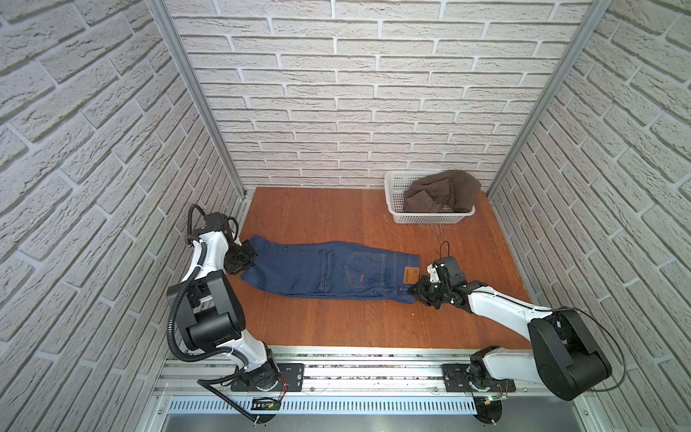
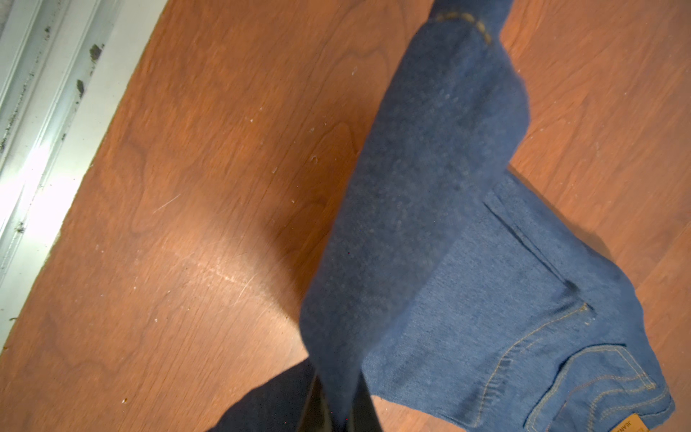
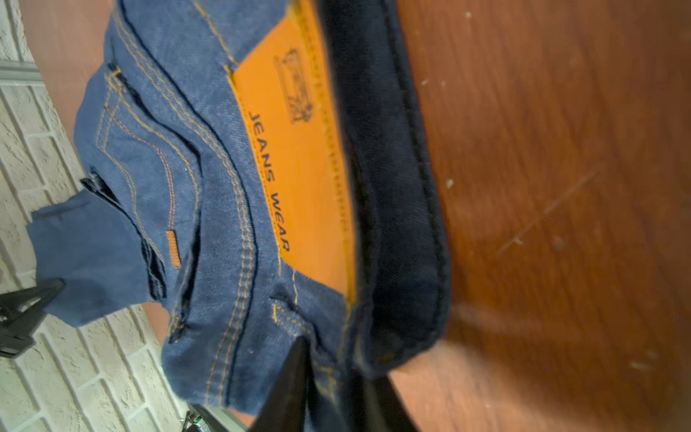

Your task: Fold and stack the trousers

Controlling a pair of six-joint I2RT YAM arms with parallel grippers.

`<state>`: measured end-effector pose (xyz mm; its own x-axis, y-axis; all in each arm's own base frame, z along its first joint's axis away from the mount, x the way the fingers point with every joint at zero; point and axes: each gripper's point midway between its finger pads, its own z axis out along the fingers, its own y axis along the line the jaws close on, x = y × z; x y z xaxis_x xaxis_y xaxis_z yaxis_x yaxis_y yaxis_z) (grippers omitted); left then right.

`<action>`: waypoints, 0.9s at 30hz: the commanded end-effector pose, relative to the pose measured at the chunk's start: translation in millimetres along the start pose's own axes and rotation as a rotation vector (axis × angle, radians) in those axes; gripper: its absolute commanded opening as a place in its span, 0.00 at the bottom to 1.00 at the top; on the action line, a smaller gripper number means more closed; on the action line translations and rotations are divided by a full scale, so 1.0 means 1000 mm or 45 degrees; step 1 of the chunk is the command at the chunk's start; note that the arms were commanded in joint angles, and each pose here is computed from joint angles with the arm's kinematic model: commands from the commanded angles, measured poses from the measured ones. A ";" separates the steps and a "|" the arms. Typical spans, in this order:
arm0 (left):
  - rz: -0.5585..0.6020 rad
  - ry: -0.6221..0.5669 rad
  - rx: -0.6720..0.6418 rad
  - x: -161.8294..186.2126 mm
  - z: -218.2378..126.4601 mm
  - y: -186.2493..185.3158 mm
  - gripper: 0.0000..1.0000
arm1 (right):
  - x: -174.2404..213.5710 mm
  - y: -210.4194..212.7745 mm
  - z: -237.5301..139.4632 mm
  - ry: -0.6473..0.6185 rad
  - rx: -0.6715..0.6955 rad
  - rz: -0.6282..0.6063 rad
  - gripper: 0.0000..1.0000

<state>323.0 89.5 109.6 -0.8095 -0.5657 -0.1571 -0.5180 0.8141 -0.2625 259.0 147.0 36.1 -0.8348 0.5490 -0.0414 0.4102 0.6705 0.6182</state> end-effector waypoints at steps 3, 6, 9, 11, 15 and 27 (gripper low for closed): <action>0.013 -0.024 0.006 0.001 -0.009 0.001 0.00 | -0.016 0.039 -0.035 -0.095 -0.031 -0.203 0.06; 0.010 -0.025 0.001 0.001 -0.010 0.002 0.00 | -0.027 0.058 -0.063 -0.149 0.026 -0.356 0.05; 0.008 -0.026 -0.001 0.000 -0.010 0.003 0.00 | -0.034 0.074 -0.078 -0.166 0.039 -0.449 0.06; 0.004 -0.024 -0.003 0.000 -0.009 0.004 0.00 | -0.037 0.081 -0.080 -0.160 0.047 -0.483 0.06; 0.002 -0.022 -0.008 0.001 -0.010 0.006 0.00 | -0.042 0.081 -0.074 -0.128 0.085 -0.524 0.05; -0.003 -0.049 -0.011 -0.004 -0.018 0.007 0.00 | -0.016 0.020 -0.030 0.046 0.216 -0.424 0.09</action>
<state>318.0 93.8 110.6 -0.8042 -0.5754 -0.1488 -0.5293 0.8072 -0.2611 272.4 137.6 83.2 -0.9411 0.2749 -0.1966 0.1646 0.8809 0.4437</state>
